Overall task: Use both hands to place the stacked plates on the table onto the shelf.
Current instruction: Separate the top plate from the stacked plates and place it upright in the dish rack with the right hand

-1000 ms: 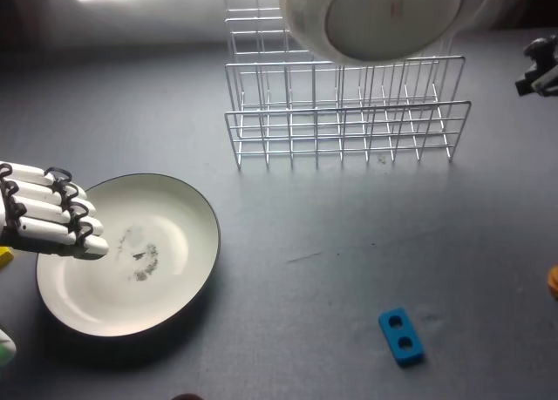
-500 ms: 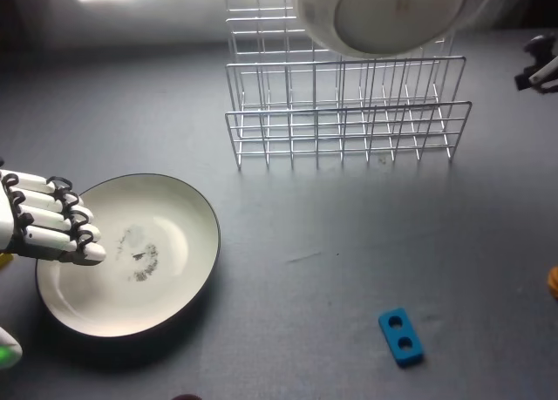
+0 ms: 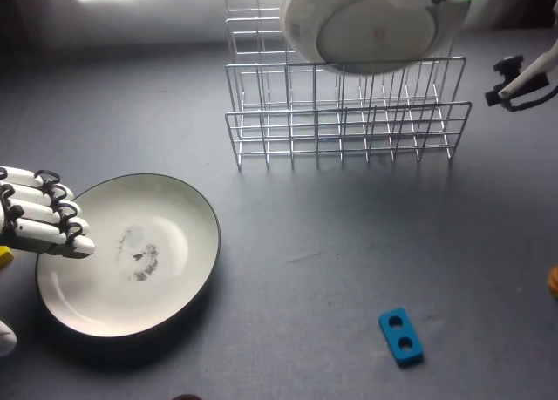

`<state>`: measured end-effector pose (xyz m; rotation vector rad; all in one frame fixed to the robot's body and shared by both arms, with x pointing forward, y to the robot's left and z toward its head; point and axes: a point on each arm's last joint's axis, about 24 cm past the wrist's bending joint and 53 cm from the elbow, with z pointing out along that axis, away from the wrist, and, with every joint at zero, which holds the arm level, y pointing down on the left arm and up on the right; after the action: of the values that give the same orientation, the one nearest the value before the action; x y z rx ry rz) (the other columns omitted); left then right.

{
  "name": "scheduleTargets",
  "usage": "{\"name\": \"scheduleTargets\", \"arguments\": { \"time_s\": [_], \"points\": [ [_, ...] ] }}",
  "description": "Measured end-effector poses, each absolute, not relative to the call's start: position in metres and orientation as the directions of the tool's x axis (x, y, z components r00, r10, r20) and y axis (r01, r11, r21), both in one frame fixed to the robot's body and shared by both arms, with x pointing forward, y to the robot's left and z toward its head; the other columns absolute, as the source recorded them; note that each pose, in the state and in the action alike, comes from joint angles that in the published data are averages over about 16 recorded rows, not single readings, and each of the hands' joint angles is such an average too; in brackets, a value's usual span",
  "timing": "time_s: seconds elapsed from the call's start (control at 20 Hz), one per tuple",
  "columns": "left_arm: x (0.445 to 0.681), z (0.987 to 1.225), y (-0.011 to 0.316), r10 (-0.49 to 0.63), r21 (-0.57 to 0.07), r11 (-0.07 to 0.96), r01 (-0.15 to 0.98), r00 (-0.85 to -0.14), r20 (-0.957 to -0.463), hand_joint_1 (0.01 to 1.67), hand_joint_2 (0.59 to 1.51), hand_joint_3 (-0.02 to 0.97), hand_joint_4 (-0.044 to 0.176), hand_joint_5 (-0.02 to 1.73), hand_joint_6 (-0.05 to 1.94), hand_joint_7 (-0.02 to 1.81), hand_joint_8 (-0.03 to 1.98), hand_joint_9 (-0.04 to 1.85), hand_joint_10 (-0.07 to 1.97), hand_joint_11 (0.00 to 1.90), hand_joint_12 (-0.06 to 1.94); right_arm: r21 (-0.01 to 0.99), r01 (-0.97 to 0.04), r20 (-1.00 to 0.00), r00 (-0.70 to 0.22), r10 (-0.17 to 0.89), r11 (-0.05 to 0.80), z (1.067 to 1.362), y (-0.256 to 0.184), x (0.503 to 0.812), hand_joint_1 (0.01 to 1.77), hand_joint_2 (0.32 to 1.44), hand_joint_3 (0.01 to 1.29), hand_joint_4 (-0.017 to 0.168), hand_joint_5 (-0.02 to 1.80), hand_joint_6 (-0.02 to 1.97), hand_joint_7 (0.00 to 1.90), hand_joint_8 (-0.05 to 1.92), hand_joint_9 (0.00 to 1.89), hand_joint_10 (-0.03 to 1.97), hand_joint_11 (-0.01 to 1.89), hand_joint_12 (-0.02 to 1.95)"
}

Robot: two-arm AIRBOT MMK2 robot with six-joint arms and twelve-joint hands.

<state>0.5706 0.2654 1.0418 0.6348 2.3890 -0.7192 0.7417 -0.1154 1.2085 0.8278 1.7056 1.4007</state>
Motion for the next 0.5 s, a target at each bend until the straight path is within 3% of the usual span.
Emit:
{"name": "scheduleTargets", "arguments": {
  "time_s": [0.5],
  "points": [
    [0.576,1.044,0.273,0.268,-0.332,0.755,0.566,-0.728,-0.631,0.02,1.050,0.020,0.001,0.15,0.01,0.12,0.01,0.09,0.01,0.02,0.18,0.984,0.060,-0.120,-0.484,0.867,0.169,1.190,-0.115,0.754,1.35,1.07,0.01,-0.010,0.83,1.13,0.88,1.06,0.85,1.24,0.70,1.15]
  ]
}}
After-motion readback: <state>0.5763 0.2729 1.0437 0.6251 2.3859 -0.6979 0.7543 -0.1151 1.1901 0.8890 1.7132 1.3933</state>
